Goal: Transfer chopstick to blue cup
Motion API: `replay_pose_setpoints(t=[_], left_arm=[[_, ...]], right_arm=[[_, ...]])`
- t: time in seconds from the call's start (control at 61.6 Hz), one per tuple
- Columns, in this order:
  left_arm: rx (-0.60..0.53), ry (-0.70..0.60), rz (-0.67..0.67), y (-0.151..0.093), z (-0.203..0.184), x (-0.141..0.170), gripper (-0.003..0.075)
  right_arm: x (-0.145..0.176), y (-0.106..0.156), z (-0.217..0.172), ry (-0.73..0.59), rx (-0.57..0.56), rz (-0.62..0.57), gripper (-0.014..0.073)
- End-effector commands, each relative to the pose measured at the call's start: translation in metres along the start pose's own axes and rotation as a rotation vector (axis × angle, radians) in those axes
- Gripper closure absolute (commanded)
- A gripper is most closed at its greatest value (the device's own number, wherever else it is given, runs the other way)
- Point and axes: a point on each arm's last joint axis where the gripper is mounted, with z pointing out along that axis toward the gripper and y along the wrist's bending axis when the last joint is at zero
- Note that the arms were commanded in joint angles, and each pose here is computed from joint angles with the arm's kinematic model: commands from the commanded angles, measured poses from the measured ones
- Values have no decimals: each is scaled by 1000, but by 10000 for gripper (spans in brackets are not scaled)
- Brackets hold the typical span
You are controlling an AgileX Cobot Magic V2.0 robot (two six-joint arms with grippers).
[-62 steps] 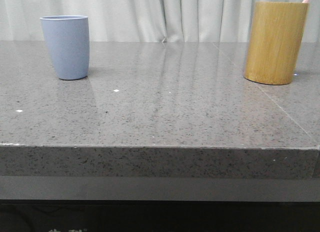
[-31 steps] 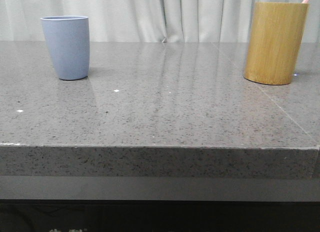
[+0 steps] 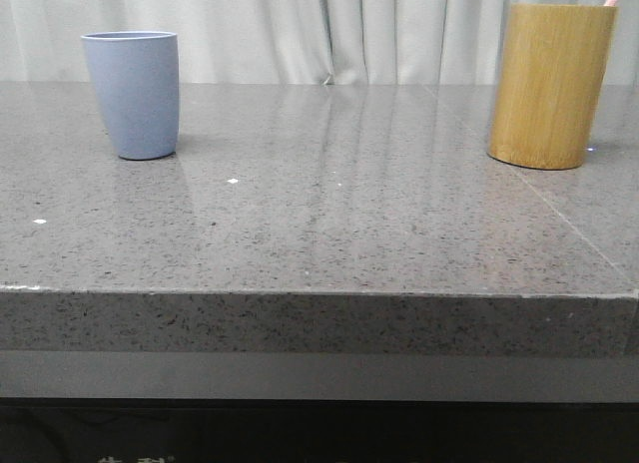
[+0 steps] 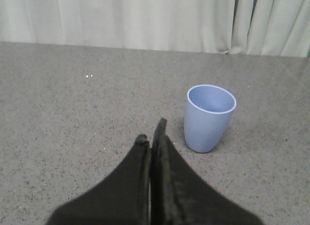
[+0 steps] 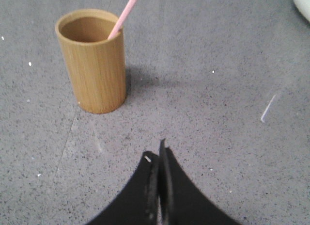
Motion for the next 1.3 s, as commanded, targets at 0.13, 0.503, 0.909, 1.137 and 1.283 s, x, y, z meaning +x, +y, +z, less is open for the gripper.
replay_pose_setpoints(t=[0.13,0.503,0.909,1.137,1.283], left_arm=[[-6,-16,5,2,21,-12,531],[155,124,69,-27,75,-43,237],[187,414,144,-49,171,-87,239],[155,528,190,-52,224,-93,239],[156,588,194,-55,253,-88,239]], right_arm=[[-13,9,2,-43,-69,-93,115],[-12,11,2,-37,-84,-100,-27],[-12,11,2,-35,-84,-100,-27],[-12,11,2,-35,-84,-100,-27],[-12,11,2,-35,-84,-100,-27]])
